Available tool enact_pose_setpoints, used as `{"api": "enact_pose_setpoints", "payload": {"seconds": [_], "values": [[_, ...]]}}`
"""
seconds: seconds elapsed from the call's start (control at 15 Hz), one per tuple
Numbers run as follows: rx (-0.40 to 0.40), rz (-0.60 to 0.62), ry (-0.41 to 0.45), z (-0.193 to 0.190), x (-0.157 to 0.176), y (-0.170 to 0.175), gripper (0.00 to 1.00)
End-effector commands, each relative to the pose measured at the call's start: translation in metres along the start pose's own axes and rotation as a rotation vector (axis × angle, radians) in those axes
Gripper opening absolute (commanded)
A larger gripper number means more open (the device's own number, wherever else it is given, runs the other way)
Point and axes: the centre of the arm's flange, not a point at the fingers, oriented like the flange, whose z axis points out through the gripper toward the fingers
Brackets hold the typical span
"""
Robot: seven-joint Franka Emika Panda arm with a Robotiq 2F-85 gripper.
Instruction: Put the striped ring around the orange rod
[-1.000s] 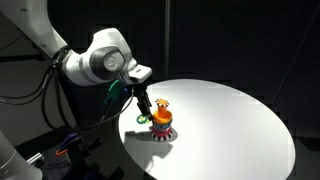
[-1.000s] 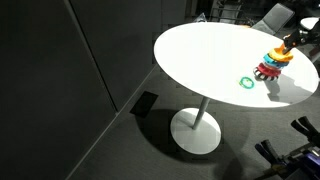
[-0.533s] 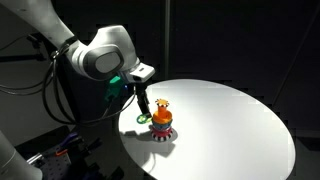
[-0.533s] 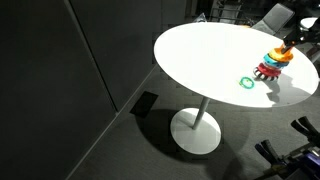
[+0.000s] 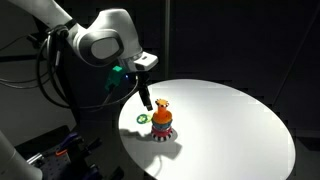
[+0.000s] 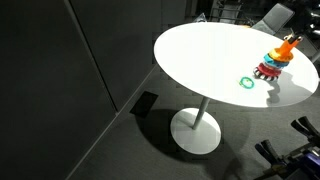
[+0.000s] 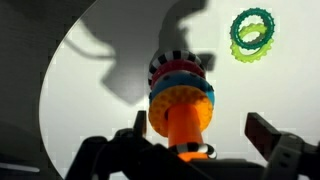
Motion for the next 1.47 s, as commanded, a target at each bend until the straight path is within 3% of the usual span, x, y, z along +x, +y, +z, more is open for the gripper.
{"api": "enact_pose_setpoints", "payload": {"seconds": [0.0,0.53,1.4], "values": [[0.021,-0.026,-0.017,-0.022,0.014,0.001,1.0],[0.067,-0.063,-0.056,-0.028,0.033,-0.008,1.0],[0.043,-0.069,-0.08,0.001,0.039,-0.019,1.0]]}}
